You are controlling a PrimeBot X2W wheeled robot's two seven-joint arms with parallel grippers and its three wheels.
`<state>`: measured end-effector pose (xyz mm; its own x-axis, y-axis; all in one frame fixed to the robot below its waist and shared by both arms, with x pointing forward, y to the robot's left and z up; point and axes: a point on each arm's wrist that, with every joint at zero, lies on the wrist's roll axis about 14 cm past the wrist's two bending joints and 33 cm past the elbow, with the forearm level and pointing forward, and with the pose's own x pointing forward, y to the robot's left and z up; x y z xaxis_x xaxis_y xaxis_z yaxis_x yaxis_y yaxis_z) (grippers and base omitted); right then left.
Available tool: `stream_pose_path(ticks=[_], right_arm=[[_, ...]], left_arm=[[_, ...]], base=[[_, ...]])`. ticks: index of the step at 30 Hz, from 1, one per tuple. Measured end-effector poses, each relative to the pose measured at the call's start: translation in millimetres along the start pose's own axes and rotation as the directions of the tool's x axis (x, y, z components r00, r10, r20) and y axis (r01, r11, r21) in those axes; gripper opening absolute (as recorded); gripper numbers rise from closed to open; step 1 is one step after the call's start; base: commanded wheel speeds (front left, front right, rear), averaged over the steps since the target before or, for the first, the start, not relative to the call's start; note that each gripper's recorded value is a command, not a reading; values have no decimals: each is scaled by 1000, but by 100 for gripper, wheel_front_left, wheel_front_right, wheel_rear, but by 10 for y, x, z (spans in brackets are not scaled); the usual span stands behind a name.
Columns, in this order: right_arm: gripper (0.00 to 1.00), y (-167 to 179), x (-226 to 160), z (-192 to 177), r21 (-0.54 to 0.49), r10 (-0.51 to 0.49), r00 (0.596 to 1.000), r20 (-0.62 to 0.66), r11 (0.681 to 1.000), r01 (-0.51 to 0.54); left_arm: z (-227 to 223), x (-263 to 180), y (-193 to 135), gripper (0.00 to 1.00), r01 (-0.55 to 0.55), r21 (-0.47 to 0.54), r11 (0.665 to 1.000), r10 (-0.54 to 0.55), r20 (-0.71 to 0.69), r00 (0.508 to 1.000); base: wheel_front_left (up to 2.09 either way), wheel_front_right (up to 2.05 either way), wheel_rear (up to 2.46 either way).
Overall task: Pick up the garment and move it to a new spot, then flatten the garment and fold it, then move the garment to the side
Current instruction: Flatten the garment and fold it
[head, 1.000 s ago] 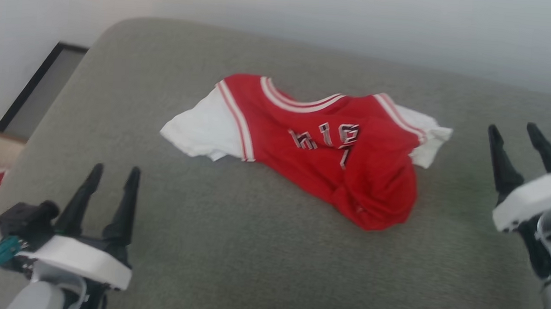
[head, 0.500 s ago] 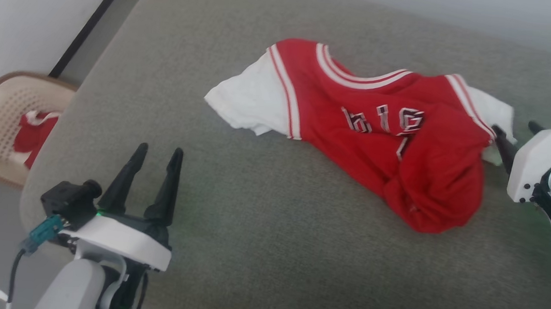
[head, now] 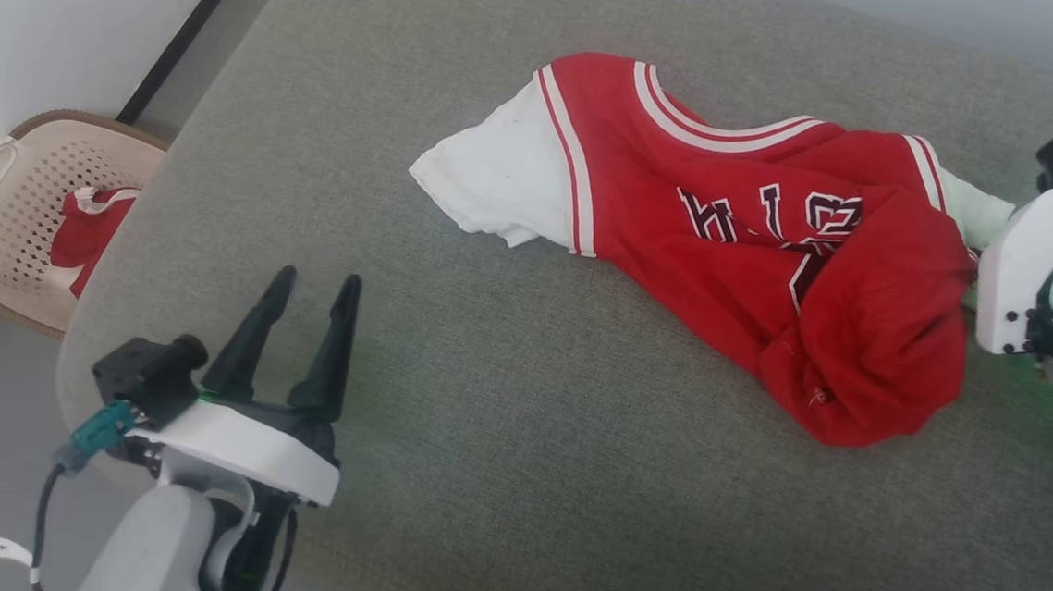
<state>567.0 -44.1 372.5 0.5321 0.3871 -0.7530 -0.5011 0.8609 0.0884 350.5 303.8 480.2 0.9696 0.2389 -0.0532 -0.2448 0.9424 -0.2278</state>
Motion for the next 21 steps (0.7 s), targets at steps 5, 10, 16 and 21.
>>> stream_pose_path(ticks=[5,10,16,21], right_arm=[[0,-14,-97,39,18,7,1000,29,1000,-8],[0,-201,-304,-5,38,-19,999,40,999,17],[0,-573,-662,-104,54,-81,996,37,995,79],[0,-946,-944,-336,91,-145,989,-19,985,146]], left_arm=[[42,38,8,100,4,3,1000,-4,15,1000],[91,69,-7,100,21,11,1000,-22,30,999],[106,92,-71,100,51,7,999,-51,37,998],[120,135,-153,100,78,4,997,-78,44,996]], base=[[0,0,0],[0,0,0],[0,0,0],[0,0,0]])
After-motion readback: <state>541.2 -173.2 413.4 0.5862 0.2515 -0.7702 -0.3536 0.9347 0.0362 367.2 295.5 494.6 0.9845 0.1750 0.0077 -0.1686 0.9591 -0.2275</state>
